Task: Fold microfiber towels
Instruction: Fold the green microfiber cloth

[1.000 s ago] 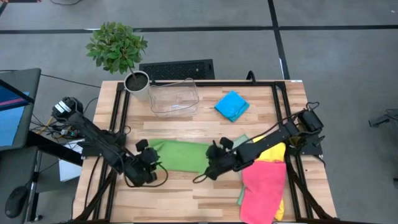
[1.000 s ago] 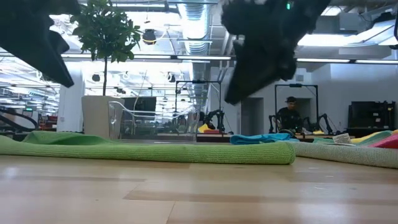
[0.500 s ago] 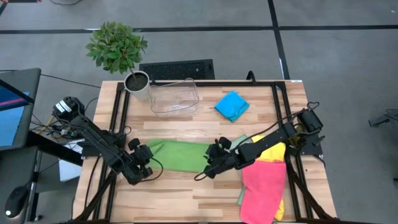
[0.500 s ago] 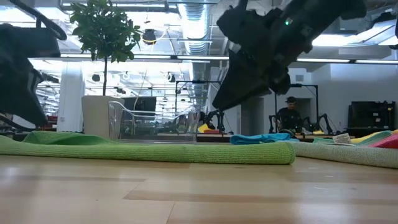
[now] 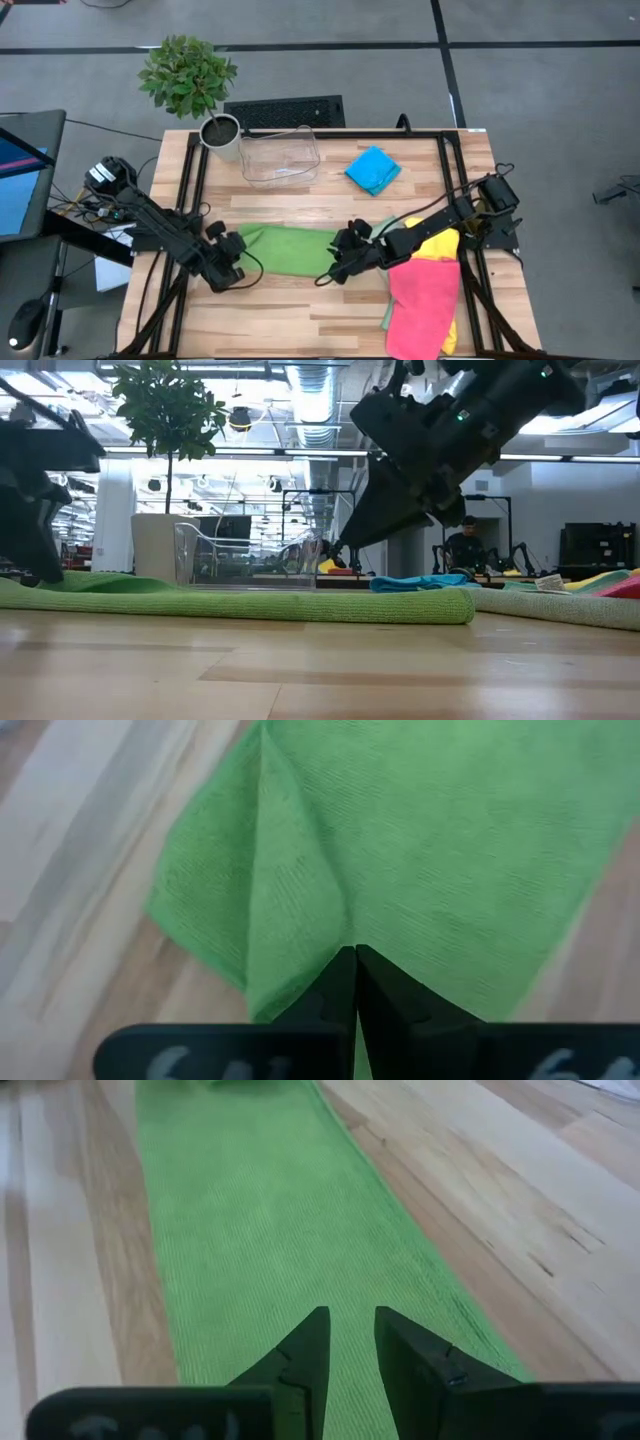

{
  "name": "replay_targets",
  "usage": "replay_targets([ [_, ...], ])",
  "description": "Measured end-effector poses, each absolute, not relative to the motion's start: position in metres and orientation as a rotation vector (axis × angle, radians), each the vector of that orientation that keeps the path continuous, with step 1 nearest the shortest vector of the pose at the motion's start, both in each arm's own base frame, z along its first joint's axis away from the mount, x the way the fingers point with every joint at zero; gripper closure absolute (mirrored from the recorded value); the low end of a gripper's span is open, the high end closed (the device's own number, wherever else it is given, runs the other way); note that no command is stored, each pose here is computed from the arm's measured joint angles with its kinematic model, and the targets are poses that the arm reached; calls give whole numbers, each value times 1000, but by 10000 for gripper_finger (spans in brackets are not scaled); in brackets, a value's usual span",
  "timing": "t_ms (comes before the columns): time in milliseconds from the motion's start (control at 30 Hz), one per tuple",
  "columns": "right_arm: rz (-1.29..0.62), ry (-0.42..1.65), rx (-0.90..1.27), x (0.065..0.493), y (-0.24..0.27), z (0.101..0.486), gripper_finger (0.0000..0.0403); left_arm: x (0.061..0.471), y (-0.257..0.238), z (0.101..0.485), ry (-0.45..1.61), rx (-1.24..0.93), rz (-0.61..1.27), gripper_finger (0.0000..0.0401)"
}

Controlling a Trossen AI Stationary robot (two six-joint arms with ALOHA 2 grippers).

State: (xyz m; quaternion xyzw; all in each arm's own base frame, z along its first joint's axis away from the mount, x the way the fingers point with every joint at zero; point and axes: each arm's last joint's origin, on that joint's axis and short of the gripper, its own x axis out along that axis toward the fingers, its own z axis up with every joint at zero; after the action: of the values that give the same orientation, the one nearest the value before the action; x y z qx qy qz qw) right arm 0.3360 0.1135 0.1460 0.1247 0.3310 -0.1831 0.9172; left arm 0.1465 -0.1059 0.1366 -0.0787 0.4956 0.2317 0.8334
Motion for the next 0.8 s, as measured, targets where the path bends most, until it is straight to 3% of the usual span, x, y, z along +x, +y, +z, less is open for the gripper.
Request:
replay_targets([
  [800,-313,772,275,345,119,102,296,151,-73,145,1049,-78,788,401],
])
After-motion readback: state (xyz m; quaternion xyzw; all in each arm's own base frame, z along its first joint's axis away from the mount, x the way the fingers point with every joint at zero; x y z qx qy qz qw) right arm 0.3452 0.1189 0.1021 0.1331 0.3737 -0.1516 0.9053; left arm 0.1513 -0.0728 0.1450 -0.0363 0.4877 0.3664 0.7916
